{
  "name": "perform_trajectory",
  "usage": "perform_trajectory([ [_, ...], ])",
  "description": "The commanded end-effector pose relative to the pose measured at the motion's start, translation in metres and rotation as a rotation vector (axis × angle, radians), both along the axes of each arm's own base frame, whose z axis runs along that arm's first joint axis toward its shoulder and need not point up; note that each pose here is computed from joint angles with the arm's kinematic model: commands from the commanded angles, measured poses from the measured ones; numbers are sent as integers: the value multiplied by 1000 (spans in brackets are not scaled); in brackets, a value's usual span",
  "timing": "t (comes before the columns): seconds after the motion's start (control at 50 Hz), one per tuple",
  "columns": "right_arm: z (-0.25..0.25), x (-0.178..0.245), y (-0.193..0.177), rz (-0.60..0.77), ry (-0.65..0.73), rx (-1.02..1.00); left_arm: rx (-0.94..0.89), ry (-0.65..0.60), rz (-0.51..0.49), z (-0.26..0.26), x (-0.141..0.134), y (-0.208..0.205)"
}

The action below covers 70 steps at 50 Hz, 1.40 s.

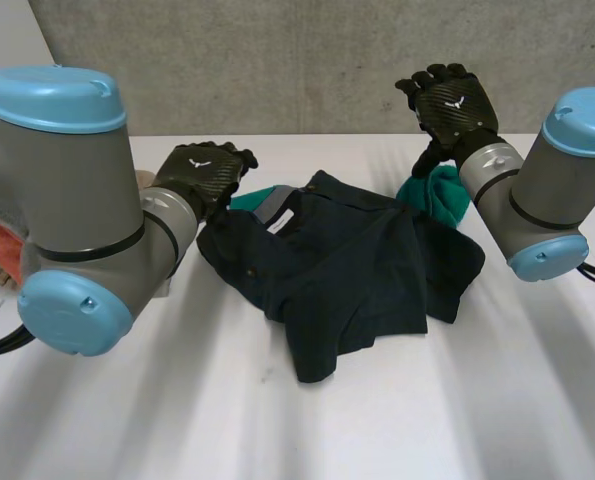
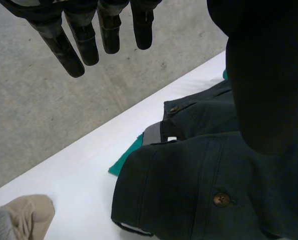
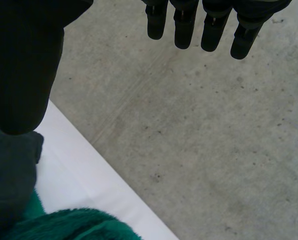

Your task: Fold the laundry.

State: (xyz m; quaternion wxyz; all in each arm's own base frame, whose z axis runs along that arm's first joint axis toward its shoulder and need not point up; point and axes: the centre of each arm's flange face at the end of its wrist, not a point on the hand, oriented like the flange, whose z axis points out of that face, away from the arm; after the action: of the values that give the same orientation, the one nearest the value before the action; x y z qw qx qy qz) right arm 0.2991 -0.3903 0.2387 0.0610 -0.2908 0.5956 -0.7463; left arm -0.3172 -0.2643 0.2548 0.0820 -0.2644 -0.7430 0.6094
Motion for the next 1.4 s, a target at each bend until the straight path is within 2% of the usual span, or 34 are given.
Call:
perform_trajectory([
  [0.02, -4, -6, 21, -16, 50, 127, -46, -68, -89, -15, -15, -20],
  [0.1, -11, -13, 37, -14, 81, 223, -111, -173, -182, -32, -31, -39],
  [0.22, -24, -31, 55, -33, 104, 319, -91, -362, -233, -77, -34, -68],
  [0.36, -37, -45, 63, -28, 108, 344, -28, -416, -302, -116, -41, -79],
  [0.42, -38, -50, 61, -34, 103, 338, -19, -432, -289, -121, -40, -83],
  [0.5, -35, -53, 60, -41, 99, 324, -67, -455, -173, -96, -31, -94],
  [0.52, -34, -53, 60, -41, 98, 321, -112, -449, -74, -71, -22, -102],
  [0.56, -31, -53, 60, -41, 95, 311, -165, -422, 47, -39, -5, -112],
  [0.58, -28, -52, 60, -38, 92, 301, -236, -365, 161, -4, 14, -125],
  [0.64, -21, -49, 61, -29, 85, 281, -383, -227, 281, 51, 42, -141],
  [0.66, -18, -46, 63, -23, 84, 276, -478, -148, 332, 84, 61, -148],
  [0.72, -14, -42, 64, -17, 82, 266, -600, -81, 411, 126, 96, -157],
  [0.78, -13, -41, 65, -11, 82, 266, -627, -97, 452, 136, 114, -162],
  [0.86, -13, -39, 67, -8, 87, 277, -630, -156, 511, 133, 138, -175],
  [0.94, -17, -37, 69, -3, 95, 295, -554, -228, 552, 100, 159, -195],
  [1.0, -19, -36, 69, 0, 101, 301, -500, -245, 539, 78, 159, -202],
  [1.1, -18, -34, 70, 1, 102, 301, -407, -272, 432, 40, 135, -198],
  [1.2, -11, -37, 66, -14, 97, 288, -413, -249, 375, 48, 112, -180],
  [1.28, -3, -40, 63, -25, 93, 277, -424, -189, 323, 66, 89, -155],
  [1.4, 4, -46, 55, -42, 139, 251, -335, -87, 131, 64, 32, -97],
])
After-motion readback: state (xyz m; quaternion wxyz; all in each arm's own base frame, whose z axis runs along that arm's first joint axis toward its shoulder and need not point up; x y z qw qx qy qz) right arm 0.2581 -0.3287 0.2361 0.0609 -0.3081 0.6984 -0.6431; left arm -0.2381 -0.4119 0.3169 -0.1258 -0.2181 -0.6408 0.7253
